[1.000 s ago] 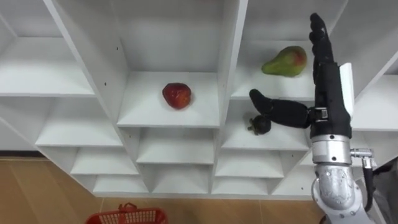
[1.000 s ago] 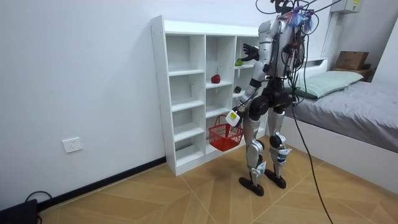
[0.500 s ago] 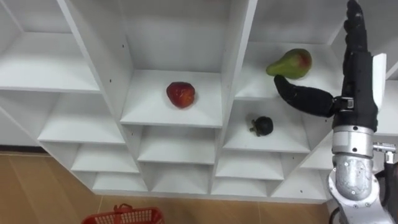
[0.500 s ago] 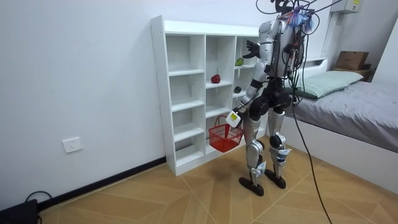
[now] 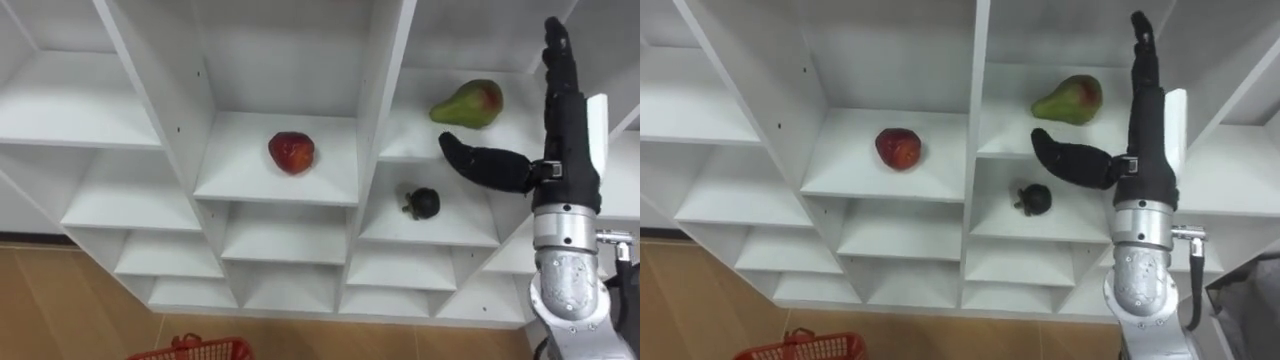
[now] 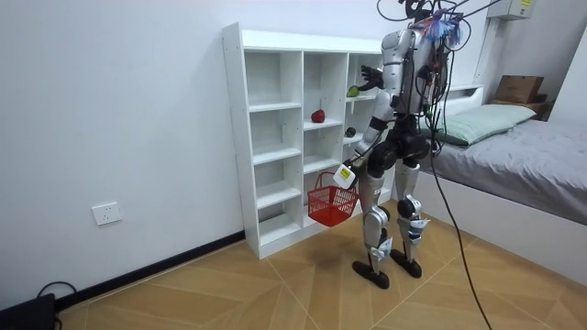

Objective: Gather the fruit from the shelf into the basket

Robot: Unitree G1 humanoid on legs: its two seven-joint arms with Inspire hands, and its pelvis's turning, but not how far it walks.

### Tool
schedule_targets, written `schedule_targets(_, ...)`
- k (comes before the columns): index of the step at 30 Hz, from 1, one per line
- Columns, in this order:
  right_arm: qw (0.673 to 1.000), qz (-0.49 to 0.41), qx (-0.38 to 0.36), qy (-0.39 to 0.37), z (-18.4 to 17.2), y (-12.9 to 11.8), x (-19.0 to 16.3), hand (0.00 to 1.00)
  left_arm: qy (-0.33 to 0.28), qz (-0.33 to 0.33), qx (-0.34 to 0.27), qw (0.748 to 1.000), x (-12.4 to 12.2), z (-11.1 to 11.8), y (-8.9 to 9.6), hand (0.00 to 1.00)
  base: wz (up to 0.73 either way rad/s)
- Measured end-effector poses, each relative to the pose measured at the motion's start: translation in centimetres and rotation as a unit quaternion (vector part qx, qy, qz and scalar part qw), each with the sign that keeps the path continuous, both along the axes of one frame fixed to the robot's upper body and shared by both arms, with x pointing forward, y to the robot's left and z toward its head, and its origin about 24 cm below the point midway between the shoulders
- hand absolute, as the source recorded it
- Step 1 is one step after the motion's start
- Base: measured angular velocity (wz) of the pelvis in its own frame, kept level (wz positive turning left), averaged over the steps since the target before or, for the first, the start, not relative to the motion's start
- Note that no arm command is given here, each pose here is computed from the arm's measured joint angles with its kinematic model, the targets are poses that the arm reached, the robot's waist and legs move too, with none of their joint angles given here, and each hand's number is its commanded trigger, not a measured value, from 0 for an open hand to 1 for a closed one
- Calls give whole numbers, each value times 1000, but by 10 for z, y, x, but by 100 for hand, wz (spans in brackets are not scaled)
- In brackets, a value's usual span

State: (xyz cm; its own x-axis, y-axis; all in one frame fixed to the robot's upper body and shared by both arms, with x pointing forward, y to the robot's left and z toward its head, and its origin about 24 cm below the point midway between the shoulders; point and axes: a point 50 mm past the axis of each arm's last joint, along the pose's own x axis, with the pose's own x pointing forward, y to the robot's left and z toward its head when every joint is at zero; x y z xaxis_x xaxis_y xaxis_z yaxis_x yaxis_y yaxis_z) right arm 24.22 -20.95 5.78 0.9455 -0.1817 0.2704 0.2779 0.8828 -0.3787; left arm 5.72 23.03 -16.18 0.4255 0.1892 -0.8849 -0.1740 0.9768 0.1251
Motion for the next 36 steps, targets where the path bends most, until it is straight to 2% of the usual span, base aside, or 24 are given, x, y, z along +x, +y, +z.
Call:
schedule_targets(5,998,11,-2,56,-18,-3,5,0,1,-6,4,1000,0,0,1,100,0)
schedule_targets(14,998,6,-2,67,-16,-11,22,0,10,-5,3,1000,-1,0,4,100,2)
schedule_targets(22,996,-7,4,90,-23,-20,21,0,17,-4,5,1000,-1,0,7,100,1)
schedule_targets(36,997,2,-2,82,-16,-22,26,0,16,-7,0,1000,-1,1,7,100,0)
